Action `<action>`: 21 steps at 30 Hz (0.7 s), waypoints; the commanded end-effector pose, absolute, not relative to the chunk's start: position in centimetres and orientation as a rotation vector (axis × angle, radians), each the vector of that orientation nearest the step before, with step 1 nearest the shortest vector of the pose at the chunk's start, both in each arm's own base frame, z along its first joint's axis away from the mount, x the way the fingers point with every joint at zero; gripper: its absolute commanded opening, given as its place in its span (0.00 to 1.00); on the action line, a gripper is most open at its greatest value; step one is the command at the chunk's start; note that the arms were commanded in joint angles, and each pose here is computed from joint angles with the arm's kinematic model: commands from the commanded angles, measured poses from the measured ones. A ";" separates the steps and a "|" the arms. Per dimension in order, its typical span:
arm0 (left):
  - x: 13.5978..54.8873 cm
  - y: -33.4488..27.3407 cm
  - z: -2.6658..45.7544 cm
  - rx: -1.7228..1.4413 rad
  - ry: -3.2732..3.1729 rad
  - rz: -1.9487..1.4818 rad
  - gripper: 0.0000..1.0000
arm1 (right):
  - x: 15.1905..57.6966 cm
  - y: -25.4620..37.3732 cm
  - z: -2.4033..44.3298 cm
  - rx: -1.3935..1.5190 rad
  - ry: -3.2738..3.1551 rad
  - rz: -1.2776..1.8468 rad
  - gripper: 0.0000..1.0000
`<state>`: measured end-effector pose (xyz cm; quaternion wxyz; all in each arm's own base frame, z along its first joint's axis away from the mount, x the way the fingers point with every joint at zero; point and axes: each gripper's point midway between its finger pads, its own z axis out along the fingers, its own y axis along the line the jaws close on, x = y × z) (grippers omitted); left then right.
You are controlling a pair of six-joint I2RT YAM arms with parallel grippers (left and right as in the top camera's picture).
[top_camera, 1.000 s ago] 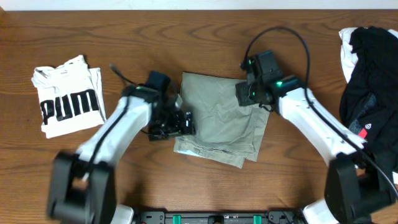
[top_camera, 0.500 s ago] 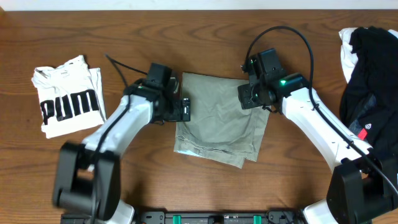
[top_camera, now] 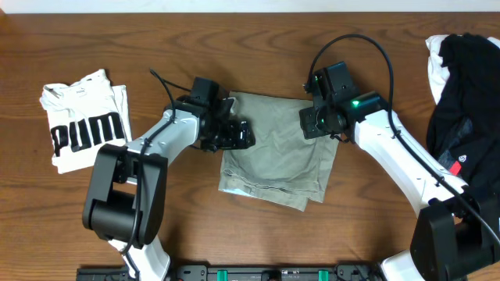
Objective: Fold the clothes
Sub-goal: 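Move both grippers to the top corners of the folded shorts and adjust, then grasp the folded khaki shorts with the left gripper and drag them left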
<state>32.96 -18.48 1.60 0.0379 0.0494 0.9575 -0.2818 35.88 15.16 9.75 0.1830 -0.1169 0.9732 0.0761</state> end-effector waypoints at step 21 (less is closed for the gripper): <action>36.3 -10.7 2.1 -0.085 2.916 -0.580 0.06 | 35.0 14.2 10.5 -0.331 2.763 0.196 0.54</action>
